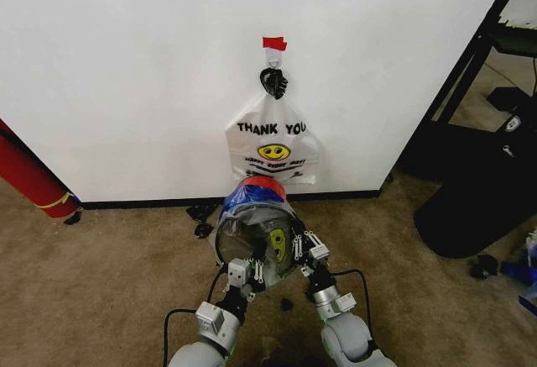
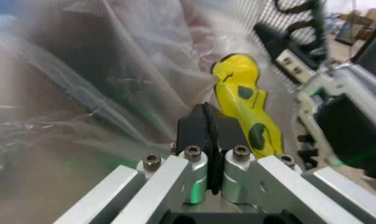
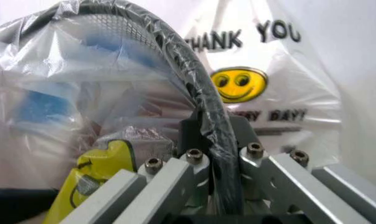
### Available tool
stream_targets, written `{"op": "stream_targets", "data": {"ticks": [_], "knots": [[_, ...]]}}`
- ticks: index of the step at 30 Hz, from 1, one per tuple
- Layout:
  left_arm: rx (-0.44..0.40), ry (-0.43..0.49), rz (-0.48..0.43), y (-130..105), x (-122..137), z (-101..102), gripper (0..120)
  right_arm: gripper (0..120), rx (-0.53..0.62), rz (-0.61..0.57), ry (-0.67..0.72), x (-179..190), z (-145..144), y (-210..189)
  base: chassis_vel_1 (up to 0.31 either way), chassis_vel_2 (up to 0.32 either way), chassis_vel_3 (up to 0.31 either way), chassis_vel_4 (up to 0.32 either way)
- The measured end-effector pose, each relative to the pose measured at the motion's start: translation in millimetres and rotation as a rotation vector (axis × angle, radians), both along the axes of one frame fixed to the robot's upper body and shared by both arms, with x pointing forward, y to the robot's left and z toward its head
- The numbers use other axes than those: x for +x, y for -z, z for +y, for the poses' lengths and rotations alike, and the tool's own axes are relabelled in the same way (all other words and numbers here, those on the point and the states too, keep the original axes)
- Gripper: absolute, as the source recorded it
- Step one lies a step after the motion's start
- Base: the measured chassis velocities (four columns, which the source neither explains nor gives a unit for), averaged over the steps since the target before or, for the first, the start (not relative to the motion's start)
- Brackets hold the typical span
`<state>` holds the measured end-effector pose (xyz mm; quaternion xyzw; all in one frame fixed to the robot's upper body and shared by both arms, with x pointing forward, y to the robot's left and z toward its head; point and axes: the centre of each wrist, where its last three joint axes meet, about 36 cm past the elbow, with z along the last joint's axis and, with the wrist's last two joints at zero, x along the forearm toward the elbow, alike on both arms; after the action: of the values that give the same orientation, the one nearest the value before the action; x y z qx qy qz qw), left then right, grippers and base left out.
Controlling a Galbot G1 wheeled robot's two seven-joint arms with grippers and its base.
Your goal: Pick up the garbage bag from the wall and place it over the trash bin.
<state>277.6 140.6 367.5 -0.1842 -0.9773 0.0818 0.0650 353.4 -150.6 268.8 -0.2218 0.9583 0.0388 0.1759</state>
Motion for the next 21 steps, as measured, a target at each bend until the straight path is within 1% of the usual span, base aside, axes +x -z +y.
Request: {"op": "stream_targets", "data": {"ticks": [2, 6, 15, 18, 21], "knots": [[-0.002, -0.019, 0.022, -1.5, 0.8, -3.0, 0, 0, -0.004, -0.009, -0.019, 0.0, -0.1, -0.1, 0.0, 0.0, 0.0, 0.0], [-0.009, -0.031, 0.035, -2.8, 1.7, -6.2, 0, 0, -0.006, -0.019, -0.035, -0.1, 0.6, -0.1, 0.0, 0.0, 0.0, 0.0], [-0.01, -0.03, 0.031, -4.2, 0.7, -7.2, 0, 0, -0.006, -0.012, -0.039, -3.6, 0.2, 4.5, 0.0, 0.0, 0.0, 0.0], [-0.01, -0.031, 0.026, -4.1, 2.3, -6.9, 0, 0, -0.006, -0.009, -0.042, -4.2, 0.9, 6.2, 0.0, 0.0, 0.0, 0.0], [-0.01, -0.043, 0.022, -1.7, 9.8, -4.9, 0, 0, -0.001, -0.004, -0.047, -5.0, 3.8, 10.1, 0.0, 0.0, 0.0, 0.0]]}}
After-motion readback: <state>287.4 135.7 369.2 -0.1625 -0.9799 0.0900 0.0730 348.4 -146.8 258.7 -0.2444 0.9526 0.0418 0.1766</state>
